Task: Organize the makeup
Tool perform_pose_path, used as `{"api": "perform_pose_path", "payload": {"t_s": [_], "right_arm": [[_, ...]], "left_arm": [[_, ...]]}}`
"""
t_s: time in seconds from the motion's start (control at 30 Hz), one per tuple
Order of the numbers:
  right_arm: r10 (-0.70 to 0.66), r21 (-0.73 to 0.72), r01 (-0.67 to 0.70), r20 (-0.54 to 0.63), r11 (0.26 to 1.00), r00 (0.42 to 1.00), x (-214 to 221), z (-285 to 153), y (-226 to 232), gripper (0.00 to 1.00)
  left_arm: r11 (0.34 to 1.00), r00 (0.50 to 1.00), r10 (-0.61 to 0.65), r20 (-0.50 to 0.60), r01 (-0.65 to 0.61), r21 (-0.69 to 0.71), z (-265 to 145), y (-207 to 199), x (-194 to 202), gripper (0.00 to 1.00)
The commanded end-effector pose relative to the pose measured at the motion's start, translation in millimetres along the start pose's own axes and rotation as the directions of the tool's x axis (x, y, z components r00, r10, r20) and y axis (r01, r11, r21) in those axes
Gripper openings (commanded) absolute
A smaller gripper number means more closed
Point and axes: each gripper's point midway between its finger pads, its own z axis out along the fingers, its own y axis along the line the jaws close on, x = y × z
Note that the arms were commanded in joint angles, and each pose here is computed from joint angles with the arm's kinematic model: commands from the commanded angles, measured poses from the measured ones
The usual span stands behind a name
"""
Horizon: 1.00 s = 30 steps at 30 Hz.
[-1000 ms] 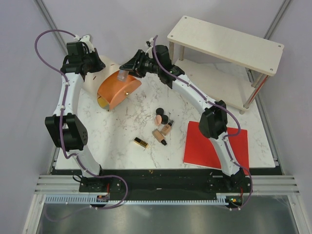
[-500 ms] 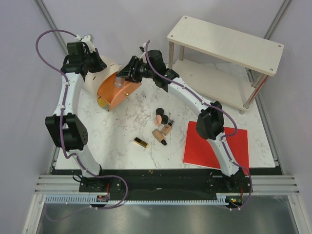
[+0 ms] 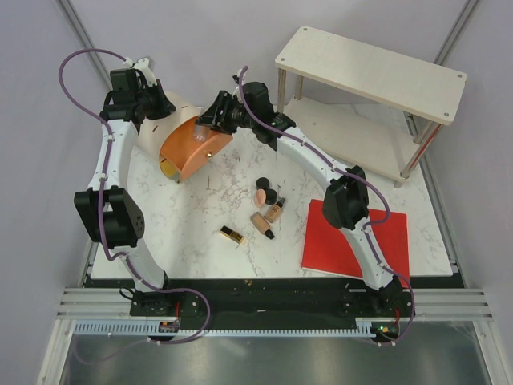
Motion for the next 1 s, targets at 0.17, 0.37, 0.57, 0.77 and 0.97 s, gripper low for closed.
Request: {"api": "perform_pose_path", "payload": {"t_s": [0.17, 0.37, 0.57, 0.77, 0.97], "right_arm": [[-0.035, -0.036, 0.035, -0.002, 0.999, 0.999, 2, 9, 3, 0.63], [-0.038, -0.035, 0.038, 0.000, 0.999, 0.999, 2, 11, 0, 0.64], [-0.058, -0.034, 0.058, 0.015, 0.998, 0.998, -2, 9, 3, 0.66], [-0.071, -0.034, 0.072, 0.042, 0.997, 0.997, -10, 6, 8, 0.67], [-0.115, -0.018, 0.118, 0.113, 0.993, 0.987, -34, -6, 15, 0.67]], "left_arm": [[0.995, 0.964, -0.086, -0.251, 0.071, -0.069, 8, 20, 73, 0.02], [0.995, 0.965, -0.089, -0.248, 0.073, -0.072, 7, 22, 72, 0.02], [0.995, 0.964, -0.091, -0.250, 0.075, -0.071, 9, 22, 72, 0.02], [0.994, 0.963, -0.094, -0.251, 0.078, -0.070, 9, 22, 72, 0.02], [0.995, 0.965, -0.091, -0.247, 0.076, -0.069, 8, 21, 71, 0.02]]}}
